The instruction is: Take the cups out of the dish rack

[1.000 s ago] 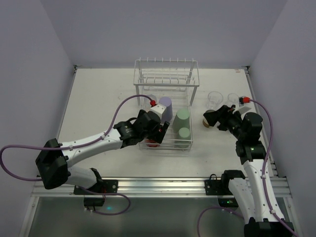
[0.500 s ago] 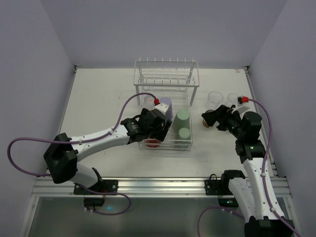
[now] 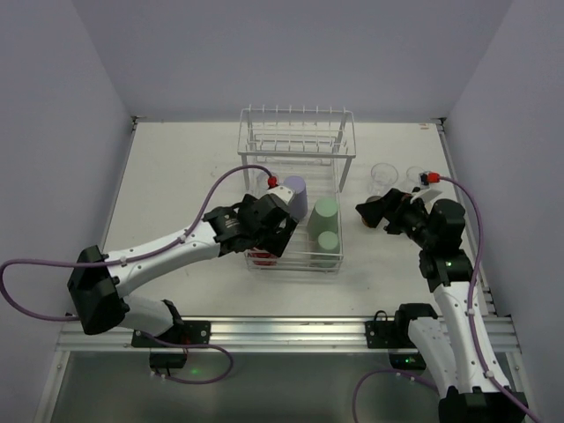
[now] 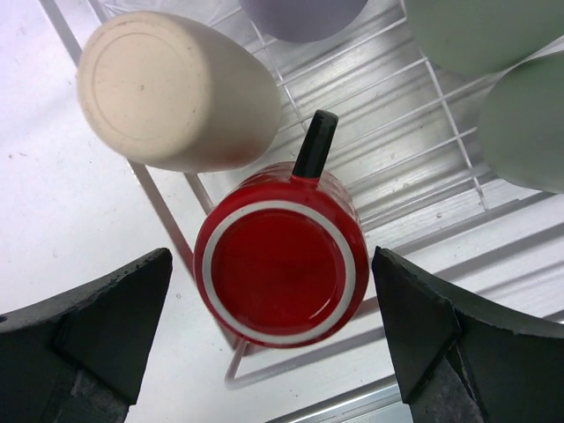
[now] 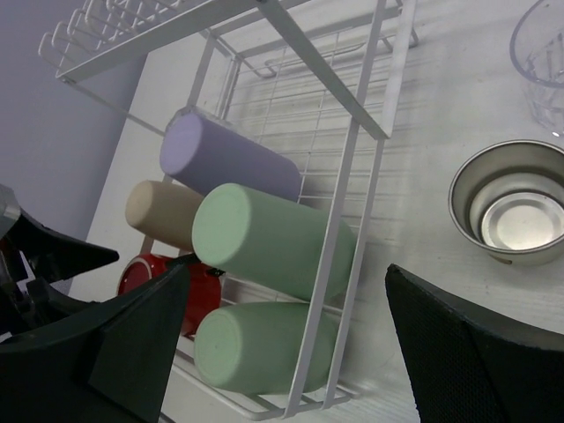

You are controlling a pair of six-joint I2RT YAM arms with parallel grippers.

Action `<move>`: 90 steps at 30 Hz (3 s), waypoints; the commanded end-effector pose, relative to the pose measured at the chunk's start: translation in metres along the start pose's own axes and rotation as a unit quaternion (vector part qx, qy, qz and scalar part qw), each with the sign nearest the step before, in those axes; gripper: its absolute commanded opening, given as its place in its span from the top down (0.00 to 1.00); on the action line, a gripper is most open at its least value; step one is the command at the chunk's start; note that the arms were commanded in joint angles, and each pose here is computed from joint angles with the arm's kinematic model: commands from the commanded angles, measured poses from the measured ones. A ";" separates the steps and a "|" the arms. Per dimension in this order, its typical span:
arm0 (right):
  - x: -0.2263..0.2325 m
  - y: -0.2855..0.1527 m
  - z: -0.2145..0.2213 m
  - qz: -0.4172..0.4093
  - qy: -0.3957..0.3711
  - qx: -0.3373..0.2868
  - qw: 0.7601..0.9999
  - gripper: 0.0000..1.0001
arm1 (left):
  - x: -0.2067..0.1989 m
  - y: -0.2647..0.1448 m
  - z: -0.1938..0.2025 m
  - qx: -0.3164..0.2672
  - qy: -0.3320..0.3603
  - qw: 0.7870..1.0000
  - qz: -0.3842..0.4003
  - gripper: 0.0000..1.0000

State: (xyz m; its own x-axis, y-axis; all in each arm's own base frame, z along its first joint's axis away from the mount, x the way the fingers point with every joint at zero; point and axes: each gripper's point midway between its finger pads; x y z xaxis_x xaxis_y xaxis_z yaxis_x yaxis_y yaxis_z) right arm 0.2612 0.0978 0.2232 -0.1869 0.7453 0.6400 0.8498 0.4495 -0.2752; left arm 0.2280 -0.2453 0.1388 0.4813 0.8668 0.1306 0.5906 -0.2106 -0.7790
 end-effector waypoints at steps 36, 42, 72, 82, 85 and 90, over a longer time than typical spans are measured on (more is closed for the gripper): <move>0.034 -0.008 0.008 -0.064 -0.031 0.013 0.997 0.05 | -0.010 0.009 0.056 0.121 0.003 0.990 0.067 0.08; 0.033 -0.008 0.009 -0.061 -0.030 0.016 0.998 0.04 | -0.013 0.019 0.064 0.130 0.007 0.989 0.071 0.00; 0.080 -0.020 0.009 -0.150 0.011 0.027 0.988 0.04 | -0.015 -0.084 -0.055 -0.032 -0.026 0.989 0.140 0.82; 0.135 -0.041 0.025 -0.295 0.054 0.021 0.954 0.12 | -0.049 -0.185 -0.130 -0.240 -0.112 0.906 0.330 0.85; 0.151 -0.048 0.031 -0.339 0.056 0.034 0.939 0.18 | -0.059 -0.205 -0.150 -0.309 -0.135 0.860 0.383 0.85; 0.176 -0.059 0.037 -0.396 0.045 0.044 0.916 0.23 | -0.070 -0.221 -0.172 -0.370 -0.149 0.809 0.432 0.87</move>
State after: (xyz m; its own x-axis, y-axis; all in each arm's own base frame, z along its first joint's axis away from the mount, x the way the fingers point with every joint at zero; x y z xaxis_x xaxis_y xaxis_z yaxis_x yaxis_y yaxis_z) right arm 0.1763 0.2122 0.2947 -0.5859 0.2386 0.7744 0.5110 0.8505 0.1245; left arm 0.1806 -0.3148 0.3501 0.7318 0.4901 -0.4735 0.4668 -0.8667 -0.1756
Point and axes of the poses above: each gripper's point midway between its finger pads, its own y axis out along the fingers, its own x axis along the line the jaws close on, z = x × y, and after that the axes turned 3 degrees about y, right-handed
